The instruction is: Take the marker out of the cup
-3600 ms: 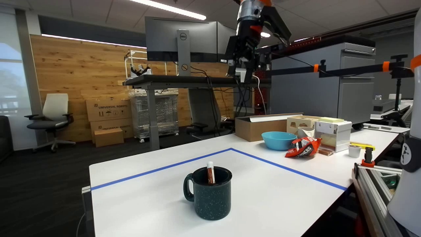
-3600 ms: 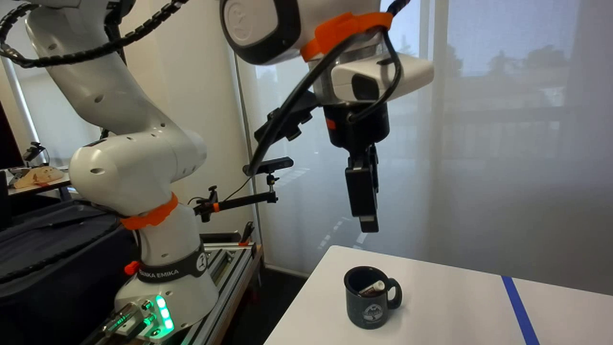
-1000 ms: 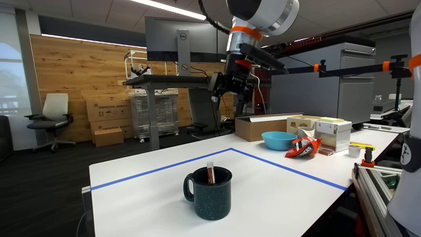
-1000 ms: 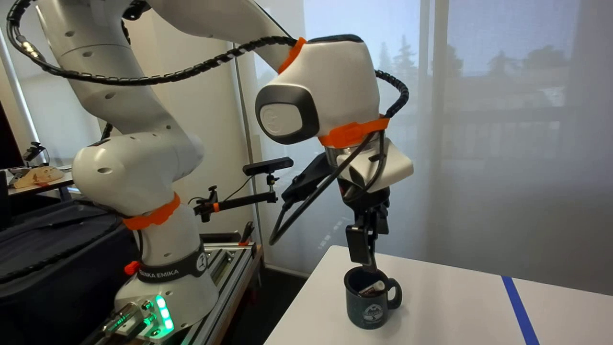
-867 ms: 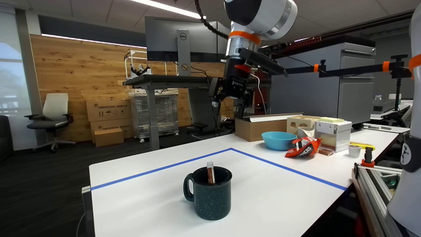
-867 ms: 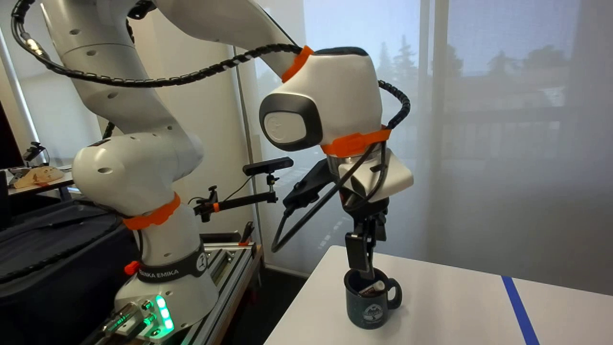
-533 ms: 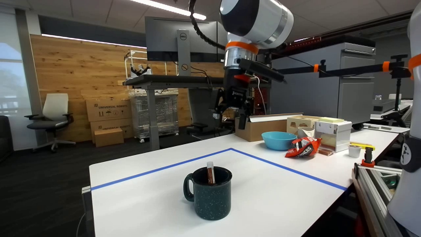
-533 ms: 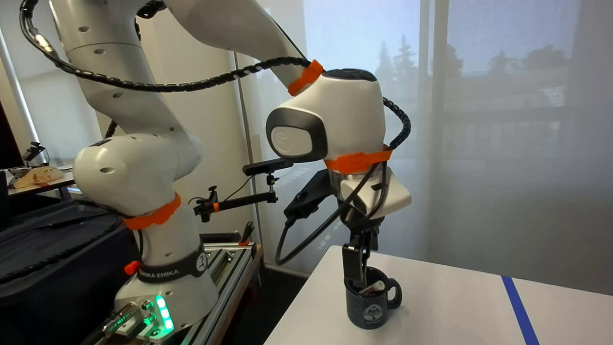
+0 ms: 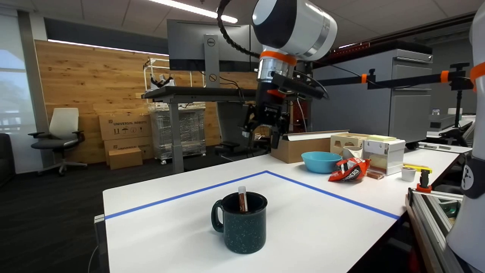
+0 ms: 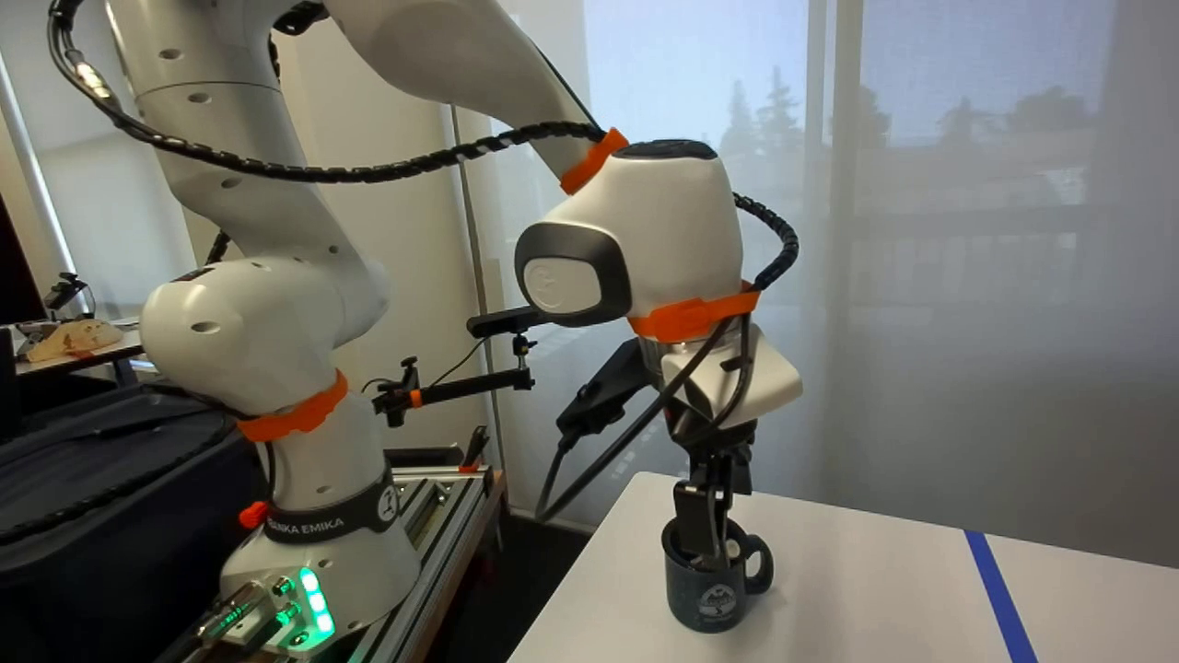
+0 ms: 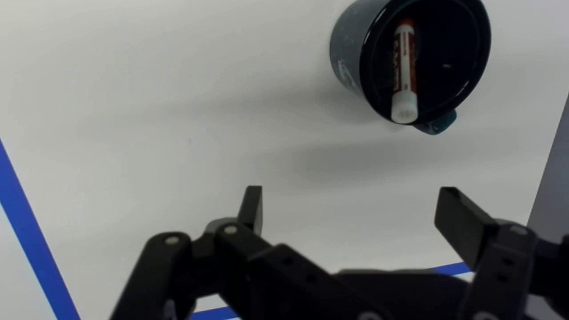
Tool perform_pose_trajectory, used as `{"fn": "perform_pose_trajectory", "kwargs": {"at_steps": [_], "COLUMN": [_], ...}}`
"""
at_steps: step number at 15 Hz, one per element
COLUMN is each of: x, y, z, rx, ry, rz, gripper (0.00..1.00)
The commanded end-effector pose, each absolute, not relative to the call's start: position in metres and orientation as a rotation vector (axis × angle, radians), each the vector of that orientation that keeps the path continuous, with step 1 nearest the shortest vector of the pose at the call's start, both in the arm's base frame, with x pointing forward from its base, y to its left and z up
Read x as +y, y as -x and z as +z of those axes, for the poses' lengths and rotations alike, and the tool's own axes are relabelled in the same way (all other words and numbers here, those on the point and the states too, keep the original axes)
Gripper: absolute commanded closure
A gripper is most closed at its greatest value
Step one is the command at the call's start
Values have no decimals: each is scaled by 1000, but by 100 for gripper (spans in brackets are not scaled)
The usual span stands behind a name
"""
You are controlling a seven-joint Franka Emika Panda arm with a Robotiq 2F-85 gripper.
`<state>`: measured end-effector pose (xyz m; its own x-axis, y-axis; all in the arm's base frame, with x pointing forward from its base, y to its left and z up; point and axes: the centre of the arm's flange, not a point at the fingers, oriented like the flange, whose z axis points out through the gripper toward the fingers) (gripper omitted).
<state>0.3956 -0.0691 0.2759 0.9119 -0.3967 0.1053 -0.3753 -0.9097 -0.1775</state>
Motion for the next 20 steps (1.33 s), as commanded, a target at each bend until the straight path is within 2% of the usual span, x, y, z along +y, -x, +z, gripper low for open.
{"fn": "perform_pose_trajectory", "kwargs": {"at_steps": [1,12,18,19,20], "x": [-58,-6,9,11,13], "y": [-374,-341,-334,-333,-332], "z": [247,206,203,203,204], "rx": [666,673,579,569,555], "ry": [2909,2784,2778,2773,2771], "rz": [-202,-92,-208,-228,-239], "gripper": [0,0,0,9,9]}}
